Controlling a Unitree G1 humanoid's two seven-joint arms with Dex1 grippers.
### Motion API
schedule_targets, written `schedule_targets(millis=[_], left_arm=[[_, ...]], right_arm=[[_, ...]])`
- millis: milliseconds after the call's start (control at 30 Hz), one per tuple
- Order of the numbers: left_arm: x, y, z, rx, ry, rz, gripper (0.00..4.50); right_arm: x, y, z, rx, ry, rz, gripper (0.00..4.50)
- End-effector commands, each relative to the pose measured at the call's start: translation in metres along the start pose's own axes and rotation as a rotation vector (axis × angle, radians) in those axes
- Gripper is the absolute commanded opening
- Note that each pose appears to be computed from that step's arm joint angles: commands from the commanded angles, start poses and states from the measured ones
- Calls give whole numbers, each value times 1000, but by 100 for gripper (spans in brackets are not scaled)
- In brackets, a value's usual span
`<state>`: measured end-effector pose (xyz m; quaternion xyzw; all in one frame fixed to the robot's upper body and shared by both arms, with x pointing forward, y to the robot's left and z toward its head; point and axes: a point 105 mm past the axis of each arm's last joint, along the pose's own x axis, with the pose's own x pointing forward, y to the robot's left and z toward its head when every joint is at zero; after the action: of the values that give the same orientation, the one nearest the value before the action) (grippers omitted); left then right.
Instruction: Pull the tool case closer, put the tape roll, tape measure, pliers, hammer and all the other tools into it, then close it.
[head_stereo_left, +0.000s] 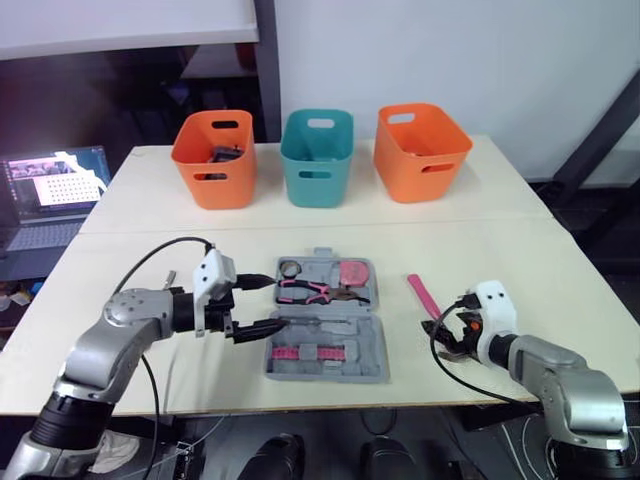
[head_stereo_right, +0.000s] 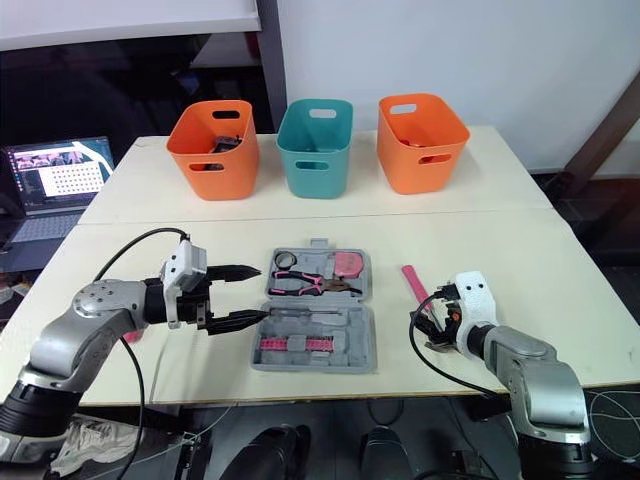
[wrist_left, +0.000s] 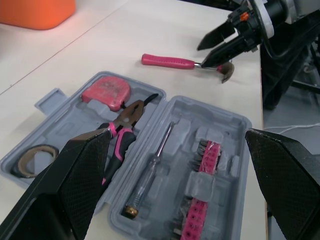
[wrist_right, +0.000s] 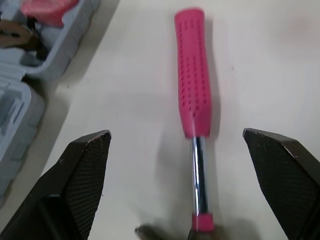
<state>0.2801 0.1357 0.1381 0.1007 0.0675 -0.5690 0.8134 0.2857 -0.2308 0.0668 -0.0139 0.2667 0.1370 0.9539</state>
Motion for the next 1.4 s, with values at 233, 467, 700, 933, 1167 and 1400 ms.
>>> schedule_targets(millis=[233,467,700,933,1167,1400], left_arm=[[-5,-1,5,52,0,-3,450],[-5,-3,2,52,3,4,450],[-6,-2,0,49,5,7,450],[-9,0,-1,46,8,13,450],[-12,2,-5,40,14,15,450],[-22,3,-11,34,28,45,450]], right_arm=[[8,-14,-10,0,19,-2,449],[11,-15,-21,10,58,14,396],[3,-15,-21,-12,64,20,68],[-13,-19,-1,-57,20,18,3],[-22,-11,39,-146,-55,80,3],[-19,34,75,-323,-93,275,3]])
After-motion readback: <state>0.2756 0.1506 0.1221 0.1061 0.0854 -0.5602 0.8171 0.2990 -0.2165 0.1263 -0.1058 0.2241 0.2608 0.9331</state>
